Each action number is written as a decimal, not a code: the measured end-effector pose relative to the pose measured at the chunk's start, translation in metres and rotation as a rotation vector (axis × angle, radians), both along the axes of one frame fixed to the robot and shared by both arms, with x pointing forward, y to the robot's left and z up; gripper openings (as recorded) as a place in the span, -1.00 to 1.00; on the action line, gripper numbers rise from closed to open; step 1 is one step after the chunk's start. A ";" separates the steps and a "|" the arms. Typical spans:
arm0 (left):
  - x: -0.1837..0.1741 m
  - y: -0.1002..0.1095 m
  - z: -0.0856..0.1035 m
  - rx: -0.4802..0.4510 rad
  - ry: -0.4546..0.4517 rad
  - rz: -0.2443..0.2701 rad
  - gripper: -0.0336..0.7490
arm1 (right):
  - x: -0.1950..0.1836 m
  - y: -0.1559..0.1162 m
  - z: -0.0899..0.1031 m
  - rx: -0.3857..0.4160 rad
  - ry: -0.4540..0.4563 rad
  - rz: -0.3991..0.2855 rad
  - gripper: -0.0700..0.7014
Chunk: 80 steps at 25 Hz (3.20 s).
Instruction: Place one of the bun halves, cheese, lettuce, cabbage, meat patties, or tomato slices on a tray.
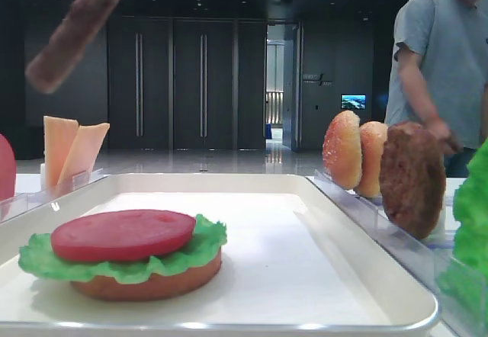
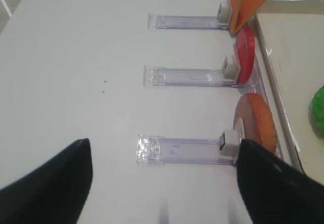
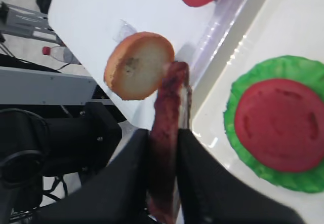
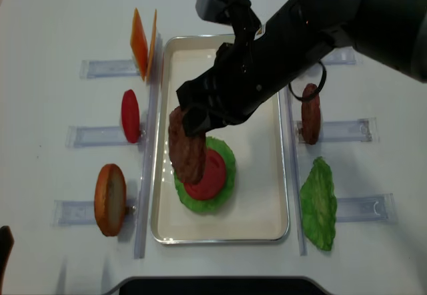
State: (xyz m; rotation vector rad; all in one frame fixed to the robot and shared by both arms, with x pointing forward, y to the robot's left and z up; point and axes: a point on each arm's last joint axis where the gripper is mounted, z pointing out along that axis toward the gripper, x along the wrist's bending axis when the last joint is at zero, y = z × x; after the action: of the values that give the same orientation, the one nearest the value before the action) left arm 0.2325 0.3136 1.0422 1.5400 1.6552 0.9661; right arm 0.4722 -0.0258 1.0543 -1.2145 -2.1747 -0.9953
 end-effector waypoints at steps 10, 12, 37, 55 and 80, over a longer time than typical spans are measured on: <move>0.000 0.000 0.000 0.000 0.000 0.000 0.85 | 0.011 0.004 -0.036 0.084 0.049 -0.021 -0.49; 0.000 0.000 0.000 0.000 0.000 0.000 0.85 | 0.016 0.002 -0.043 0.079 0.064 -0.026 -0.49; 0.000 0.000 0.000 0.000 0.000 0.000 0.85 | 0.031 -0.010 -0.090 0.041 0.158 -0.018 -0.49; 0.000 0.000 0.000 0.000 0.000 0.000 0.85 | 0.034 -0.011 -0.092 0.054 0.130 -0.005 -0.49; 0.000 0.000 0.000 0.000 0.000 0.000 0.85 | 0.056 -0.063 -0.066 -0.136 -0.140 -0.018 0.56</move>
State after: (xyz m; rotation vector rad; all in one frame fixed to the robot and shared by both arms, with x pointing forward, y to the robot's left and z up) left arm 0.2325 0.3136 1.0422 1.5400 1.6552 0.9661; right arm 0.5281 -0.0886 0.9880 -1.2611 -2.3776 -0.9796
